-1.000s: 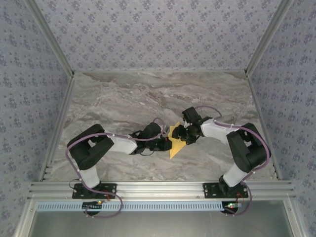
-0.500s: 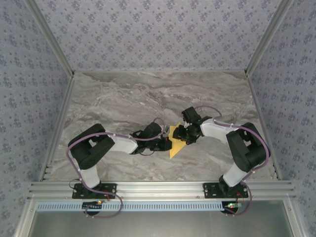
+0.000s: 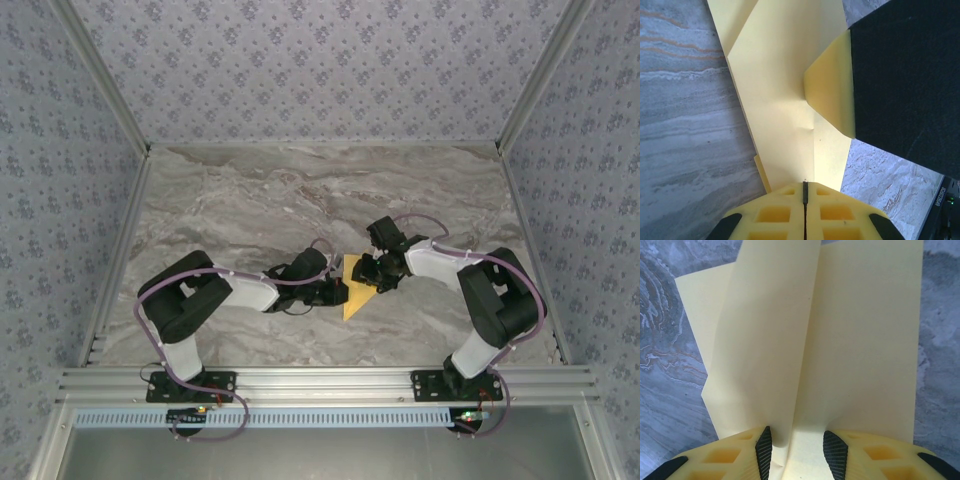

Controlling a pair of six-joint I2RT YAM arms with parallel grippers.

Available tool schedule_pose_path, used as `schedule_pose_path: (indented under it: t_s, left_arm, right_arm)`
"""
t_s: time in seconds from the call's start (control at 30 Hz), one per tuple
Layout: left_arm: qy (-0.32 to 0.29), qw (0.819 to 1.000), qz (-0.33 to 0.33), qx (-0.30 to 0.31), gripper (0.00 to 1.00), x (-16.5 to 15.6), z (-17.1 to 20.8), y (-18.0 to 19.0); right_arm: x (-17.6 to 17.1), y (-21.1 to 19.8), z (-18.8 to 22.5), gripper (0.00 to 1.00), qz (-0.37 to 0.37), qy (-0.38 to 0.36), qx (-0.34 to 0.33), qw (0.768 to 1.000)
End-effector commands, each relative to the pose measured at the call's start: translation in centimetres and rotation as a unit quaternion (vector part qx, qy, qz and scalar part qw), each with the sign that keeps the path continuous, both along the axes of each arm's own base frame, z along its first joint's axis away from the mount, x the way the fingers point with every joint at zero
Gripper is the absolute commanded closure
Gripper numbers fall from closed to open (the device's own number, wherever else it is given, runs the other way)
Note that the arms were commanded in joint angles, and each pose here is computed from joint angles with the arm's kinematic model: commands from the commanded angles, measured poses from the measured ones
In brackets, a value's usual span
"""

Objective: Fold a paper plane with a square sheet of paper (pick it up from the middle)

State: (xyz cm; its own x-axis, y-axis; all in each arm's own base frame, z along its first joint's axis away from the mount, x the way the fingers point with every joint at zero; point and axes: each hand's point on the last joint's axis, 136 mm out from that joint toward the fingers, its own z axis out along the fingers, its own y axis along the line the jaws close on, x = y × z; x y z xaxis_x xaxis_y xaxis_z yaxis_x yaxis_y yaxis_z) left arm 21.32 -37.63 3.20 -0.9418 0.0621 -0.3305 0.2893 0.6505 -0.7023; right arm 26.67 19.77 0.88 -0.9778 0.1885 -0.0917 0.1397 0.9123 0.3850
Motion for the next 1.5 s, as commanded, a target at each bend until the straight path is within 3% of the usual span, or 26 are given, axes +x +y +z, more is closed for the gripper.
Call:
schedule_pose_path:
  t_s: [0.0, 1.0, 1.47]
  left_arm:
    - [-0.011, 1.0, 0.0, -0.002, 0.91, 0.6, 0.6, -0.4]
    - [0.015, 0.999, 0.0, 0.034, 0.95, 0.2, -1.3, 0.3]
    - [-0.037, 0.999, 0.014, -0.019, 0.93, 1.9, 4.8, 0.1]
  right_arm:
    - [-4.2, -5.6, -5.9, 0.59, -0.021, 0.082, -0.14, 0.987]
    - [-4.7, -5.8, -6.7, 0.65, -0.013, 0.095, -0.158, 0.983]
    - [-4.8, -5.7, -7.1, 0.64, -0.004, 0.095, -0.174, 0.98]
